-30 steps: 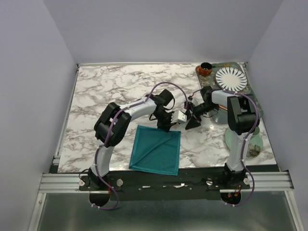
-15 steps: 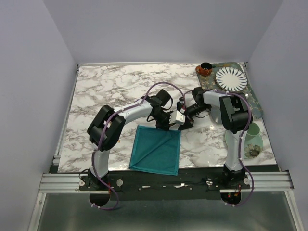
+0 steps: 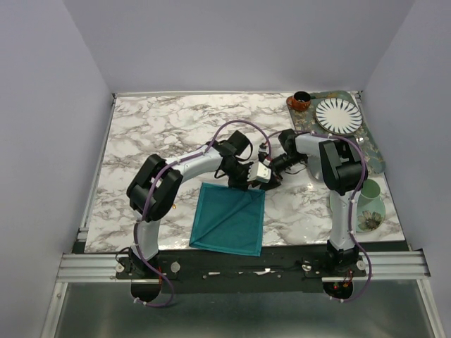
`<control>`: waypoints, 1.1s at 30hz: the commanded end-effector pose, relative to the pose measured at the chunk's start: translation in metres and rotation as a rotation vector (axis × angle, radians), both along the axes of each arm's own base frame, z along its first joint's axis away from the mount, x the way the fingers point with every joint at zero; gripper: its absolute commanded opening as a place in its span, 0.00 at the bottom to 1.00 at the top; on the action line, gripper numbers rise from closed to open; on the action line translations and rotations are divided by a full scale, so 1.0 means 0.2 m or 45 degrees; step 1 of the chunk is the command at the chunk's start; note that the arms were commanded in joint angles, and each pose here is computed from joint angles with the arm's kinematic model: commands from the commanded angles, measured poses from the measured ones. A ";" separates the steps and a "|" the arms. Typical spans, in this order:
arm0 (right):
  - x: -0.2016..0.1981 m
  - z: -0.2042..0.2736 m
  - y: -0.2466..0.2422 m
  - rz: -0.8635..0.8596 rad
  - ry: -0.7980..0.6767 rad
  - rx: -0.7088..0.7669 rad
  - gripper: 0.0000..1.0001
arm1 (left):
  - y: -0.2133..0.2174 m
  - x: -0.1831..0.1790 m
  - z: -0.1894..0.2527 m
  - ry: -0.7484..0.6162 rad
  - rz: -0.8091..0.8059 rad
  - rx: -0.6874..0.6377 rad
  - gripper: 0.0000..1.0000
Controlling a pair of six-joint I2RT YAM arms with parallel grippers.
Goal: Fold the napkin into a case and place the utensils inside
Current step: Pick up the upper triangle-folded napkin from the center of the board.
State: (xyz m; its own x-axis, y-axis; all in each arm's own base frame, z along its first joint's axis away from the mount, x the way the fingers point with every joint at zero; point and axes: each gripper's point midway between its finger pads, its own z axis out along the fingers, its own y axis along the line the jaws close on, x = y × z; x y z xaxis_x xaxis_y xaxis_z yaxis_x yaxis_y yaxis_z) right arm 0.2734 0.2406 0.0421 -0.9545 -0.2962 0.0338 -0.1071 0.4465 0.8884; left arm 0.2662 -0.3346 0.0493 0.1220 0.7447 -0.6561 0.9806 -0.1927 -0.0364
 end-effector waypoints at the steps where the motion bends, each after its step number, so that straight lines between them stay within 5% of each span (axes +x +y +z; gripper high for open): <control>1: -0.03 -0.08 -0.02 0.065 -0.040 -0.053 0.74 | -0.01 0.00 0.02 -0.029 -0.024 -0.026 0.00; 8: -0.06 -0.08 -0.03 0.108 -0.065 -0.061 0.74 | 0.00 0.02 -0.01 -0.004 -0.010 -0.010 0.00; 21: -0.05 -0.10 -0.04 0.127 -0.109 -0.099 0.44 | 0.00 0.03 -0.02 0.018 -0.008 -0.004 0.00; 24: -0.04 -0.10 -0.04 0.131 -0.125 -0.100 0.32 | 0.02 0.04 0.00 0.033 0.022 0.002 0.16; 28: -0.05 -0.09 -0.03 0.139 -0.148 -0.093 0.24 | 0.10 0.10 0.11 0.110 0.156 -0.044 0.50; 33: -0.03 -0.06 -0.02 0.155 -0.205 -0.086 0.01 | 0.38 0.21 0.22 0.256 0.401 -0.079 0.68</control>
